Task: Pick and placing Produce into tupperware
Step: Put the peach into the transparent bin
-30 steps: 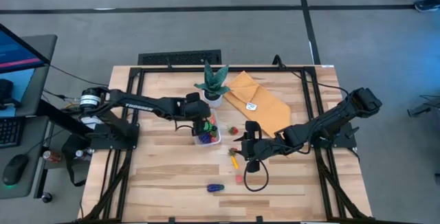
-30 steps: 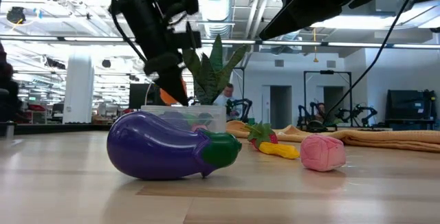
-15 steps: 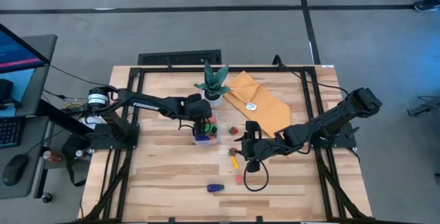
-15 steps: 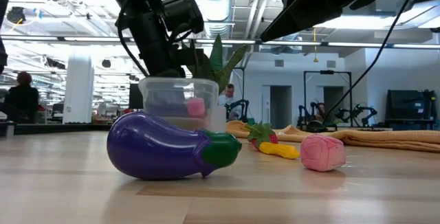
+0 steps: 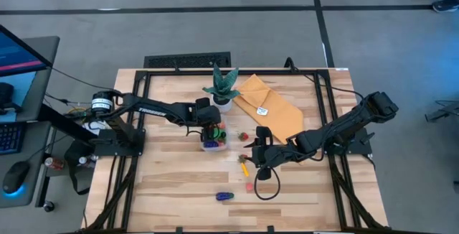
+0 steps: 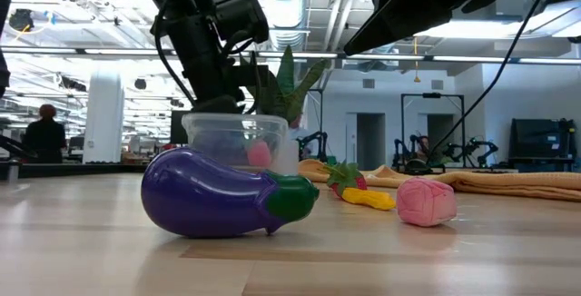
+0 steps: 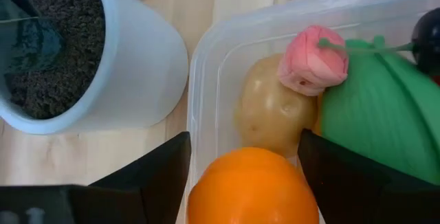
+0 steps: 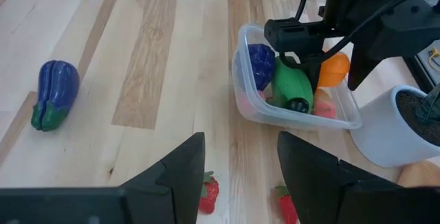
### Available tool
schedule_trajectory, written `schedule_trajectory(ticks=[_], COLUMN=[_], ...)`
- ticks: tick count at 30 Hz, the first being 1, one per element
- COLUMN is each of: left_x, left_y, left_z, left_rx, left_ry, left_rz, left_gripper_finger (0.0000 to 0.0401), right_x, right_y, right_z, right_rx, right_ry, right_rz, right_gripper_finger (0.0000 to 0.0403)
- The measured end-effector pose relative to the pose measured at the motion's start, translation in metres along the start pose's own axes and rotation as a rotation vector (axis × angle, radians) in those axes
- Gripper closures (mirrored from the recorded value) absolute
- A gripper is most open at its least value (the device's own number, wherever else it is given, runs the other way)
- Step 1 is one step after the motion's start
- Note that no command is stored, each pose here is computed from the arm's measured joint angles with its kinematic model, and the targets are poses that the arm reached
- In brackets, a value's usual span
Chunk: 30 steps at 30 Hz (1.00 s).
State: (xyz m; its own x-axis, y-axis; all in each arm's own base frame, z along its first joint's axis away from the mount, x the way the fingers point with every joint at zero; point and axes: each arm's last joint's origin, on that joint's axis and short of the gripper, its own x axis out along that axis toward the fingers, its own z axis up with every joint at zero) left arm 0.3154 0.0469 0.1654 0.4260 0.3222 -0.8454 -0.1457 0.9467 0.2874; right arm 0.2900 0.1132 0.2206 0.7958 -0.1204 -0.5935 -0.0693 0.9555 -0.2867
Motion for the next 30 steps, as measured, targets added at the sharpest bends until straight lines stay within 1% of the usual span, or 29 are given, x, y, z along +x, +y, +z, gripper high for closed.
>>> schedule_trajectory(ticks=[9,14,18,27,30], left_x=[-0.007,-0.015,-0.023,-0.042,-0.054], left_y=[0.002,0.003,0.003,-0.008,-0.012], left_z=[0.005,0.005,0.007,0.01,0.012], left_rx=[0.001,0.0,-0.003,0.03,0.037], left_ry=[-0.027,-0.034,-0.067,-0.11,-0.16], left_rz=[0.002,0.004,0.003,0.01,0.004], left_gripper_finger=[0.0156,0.0159,0.016,0.016,0.016], right_x=[0.0,0.0,0.0,0.0,0.0], right_y=[0.0,-0.001,-0.001,-0.001,-0.001], right_z=[0.0,0.0,0.0,0.0,0.0], right_rx=[0.001,0.001,0.001,0.002,0.001], right_ry=[0.0,0.001,0.002,0.0,0.0], right_rz=[-0.001,-0.001,-0.002,-0.001,-0.002], right_gripper_finger=[0.0226,0.0225,0.0227,0.0225,0.0226])
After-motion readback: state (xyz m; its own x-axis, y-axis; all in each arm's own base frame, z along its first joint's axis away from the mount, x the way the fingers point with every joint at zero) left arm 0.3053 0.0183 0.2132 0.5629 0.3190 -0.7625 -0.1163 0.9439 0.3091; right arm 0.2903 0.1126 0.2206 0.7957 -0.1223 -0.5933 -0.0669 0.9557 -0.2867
